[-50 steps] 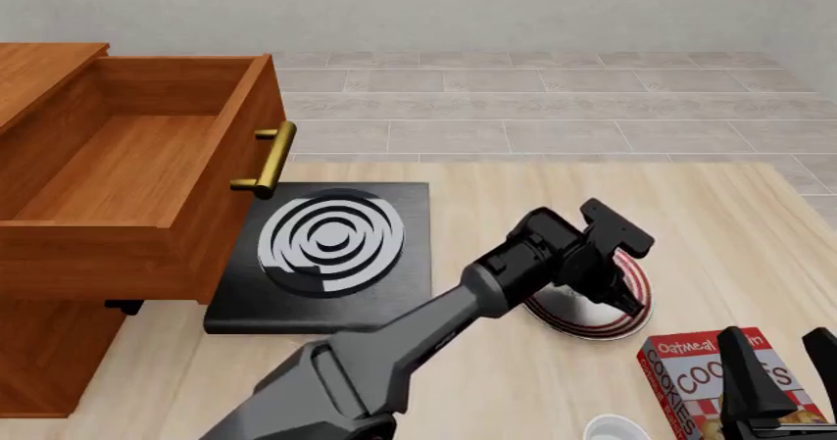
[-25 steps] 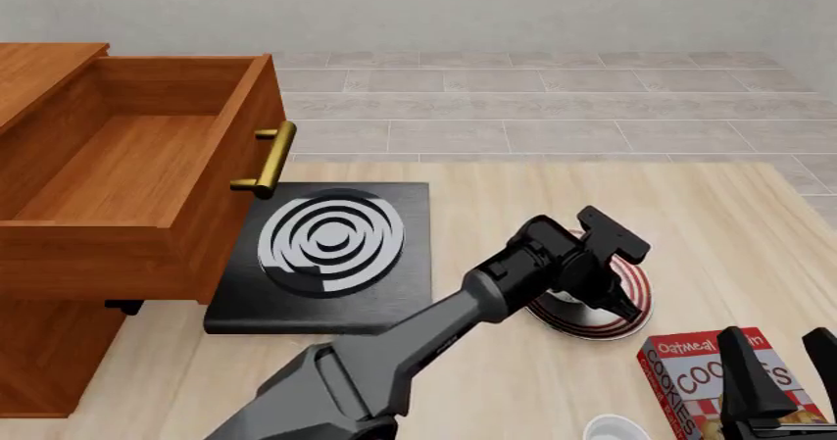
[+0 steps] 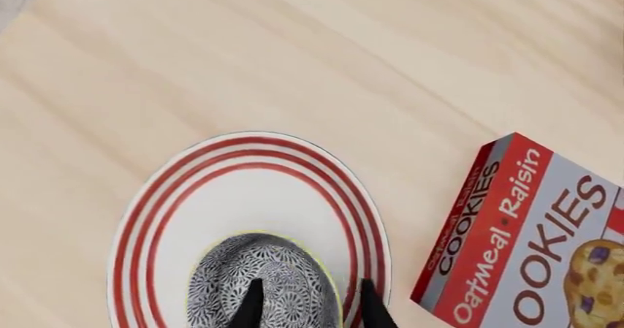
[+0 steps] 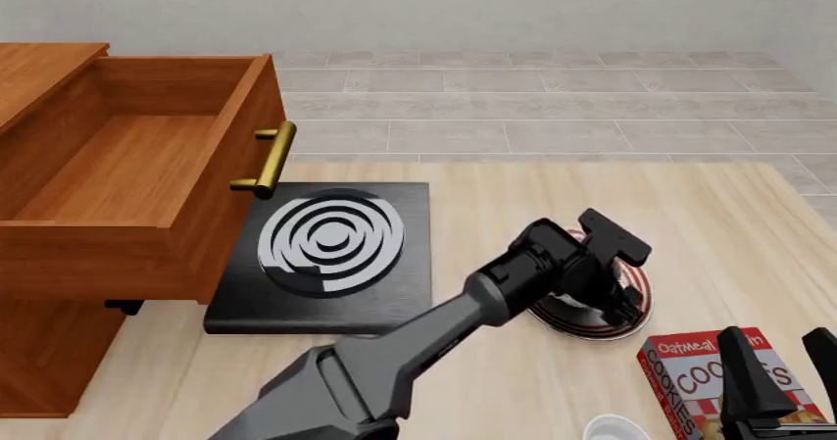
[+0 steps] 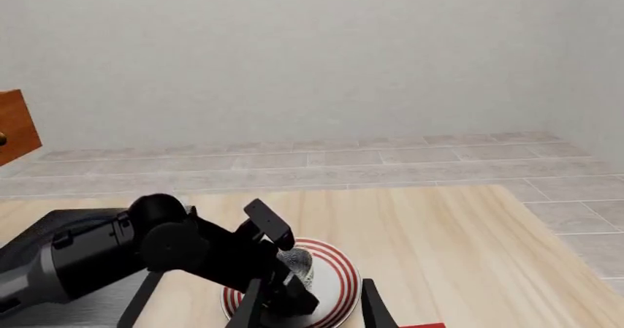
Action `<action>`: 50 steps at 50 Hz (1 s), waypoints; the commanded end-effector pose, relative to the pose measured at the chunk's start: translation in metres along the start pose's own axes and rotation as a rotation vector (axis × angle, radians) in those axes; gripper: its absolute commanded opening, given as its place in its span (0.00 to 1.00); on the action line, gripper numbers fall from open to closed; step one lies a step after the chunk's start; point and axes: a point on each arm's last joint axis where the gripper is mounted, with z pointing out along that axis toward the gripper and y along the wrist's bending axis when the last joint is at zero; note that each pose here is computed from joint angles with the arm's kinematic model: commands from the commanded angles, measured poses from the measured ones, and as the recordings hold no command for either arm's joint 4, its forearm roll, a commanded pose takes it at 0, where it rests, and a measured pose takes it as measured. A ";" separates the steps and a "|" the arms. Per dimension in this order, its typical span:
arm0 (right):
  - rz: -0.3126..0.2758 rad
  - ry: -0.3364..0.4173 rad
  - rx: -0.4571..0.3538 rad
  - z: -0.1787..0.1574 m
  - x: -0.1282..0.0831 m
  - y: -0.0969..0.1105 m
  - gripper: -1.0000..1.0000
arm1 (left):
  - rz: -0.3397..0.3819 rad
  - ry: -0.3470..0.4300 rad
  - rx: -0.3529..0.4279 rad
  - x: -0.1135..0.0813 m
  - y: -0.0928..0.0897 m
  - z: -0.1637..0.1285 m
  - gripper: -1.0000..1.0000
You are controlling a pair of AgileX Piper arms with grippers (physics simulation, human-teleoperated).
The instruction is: Pick the akita bowl in the top layer of the wooden cabinet and place it on the plate.
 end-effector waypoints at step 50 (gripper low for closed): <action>-0.017 -0.007 -0.006 0.000 -0.001 0.000 1.00 | 0.025 -0.047 0.008 -0.029 -0.006 -0.044 1.00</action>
